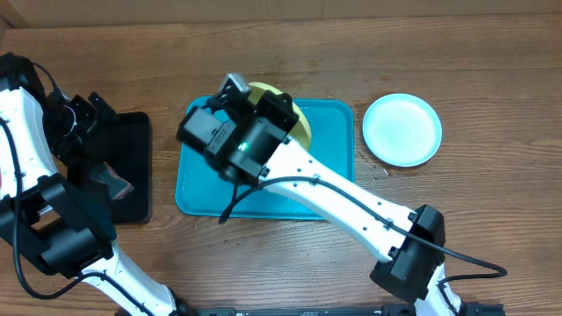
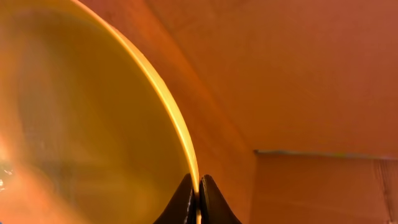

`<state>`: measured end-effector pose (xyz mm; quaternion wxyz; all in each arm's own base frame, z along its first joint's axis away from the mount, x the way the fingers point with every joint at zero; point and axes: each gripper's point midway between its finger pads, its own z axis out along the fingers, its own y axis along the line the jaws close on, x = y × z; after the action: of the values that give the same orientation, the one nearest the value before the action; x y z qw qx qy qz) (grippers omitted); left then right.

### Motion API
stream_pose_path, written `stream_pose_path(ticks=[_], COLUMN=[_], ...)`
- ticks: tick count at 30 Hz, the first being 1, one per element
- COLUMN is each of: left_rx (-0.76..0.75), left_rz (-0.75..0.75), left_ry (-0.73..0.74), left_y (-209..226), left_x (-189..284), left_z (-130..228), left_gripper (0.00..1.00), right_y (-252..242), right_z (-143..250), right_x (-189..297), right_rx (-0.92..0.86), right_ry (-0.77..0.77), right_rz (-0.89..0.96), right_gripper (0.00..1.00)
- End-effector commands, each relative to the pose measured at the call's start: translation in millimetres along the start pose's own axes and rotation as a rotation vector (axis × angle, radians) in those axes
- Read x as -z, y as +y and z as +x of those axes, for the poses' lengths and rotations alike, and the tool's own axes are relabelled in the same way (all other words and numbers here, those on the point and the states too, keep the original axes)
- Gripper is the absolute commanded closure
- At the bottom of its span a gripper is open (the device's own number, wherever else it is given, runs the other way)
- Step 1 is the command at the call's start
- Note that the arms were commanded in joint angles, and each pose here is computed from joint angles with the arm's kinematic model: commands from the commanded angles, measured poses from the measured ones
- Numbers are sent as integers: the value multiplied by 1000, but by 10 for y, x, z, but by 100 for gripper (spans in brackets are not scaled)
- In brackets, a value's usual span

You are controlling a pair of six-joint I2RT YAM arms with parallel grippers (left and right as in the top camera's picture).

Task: Clean dirty plates on tray and stack at the side
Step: 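Lift the yellow plate with the right gripper and carry it right, then lower the yellow plate onto the plate stack and release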

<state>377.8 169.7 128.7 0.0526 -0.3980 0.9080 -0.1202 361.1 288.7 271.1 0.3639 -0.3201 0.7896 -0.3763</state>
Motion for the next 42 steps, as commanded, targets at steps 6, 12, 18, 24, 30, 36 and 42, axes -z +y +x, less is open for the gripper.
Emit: stream_pose_path(ticks=[6, 12, 18, 24, 30, 36, 42], left_rx=[-16, -16, -15, -15, -21, -23, -27], left_rz=[13, 13, 12, 12, 12, 13, 17], left_ry=[-5, -5, -2, -3, -3, -13, -24], left_y=[-23, -20, -19, -17, -39, -41, -54], left_x=[36, 36, 36, 36, 31, 32, 31], left_z=[-8, -8, 1, -3, 4, -21, -47], left_gripper=[0, 0, 0, 0, 0, 0, 0], right_y=[340, -225, 4, 17, -146, -469, -703], right_z=[-101, -62, 391, 919, 1663, 2217, 2626], right_x=[-81, 8, -712, -1167, -1644, -1830, -2007], right_rx=[-97, -93, -95, -457, -761, -915, -1027], right_ry=[-33, -50, 155, 405, 706, 744, 799], right_rz=[-106, 240, 38, -303, -622, -940, -895], right_gripper=[96, 96, 96, 96, 96, 96, 96])
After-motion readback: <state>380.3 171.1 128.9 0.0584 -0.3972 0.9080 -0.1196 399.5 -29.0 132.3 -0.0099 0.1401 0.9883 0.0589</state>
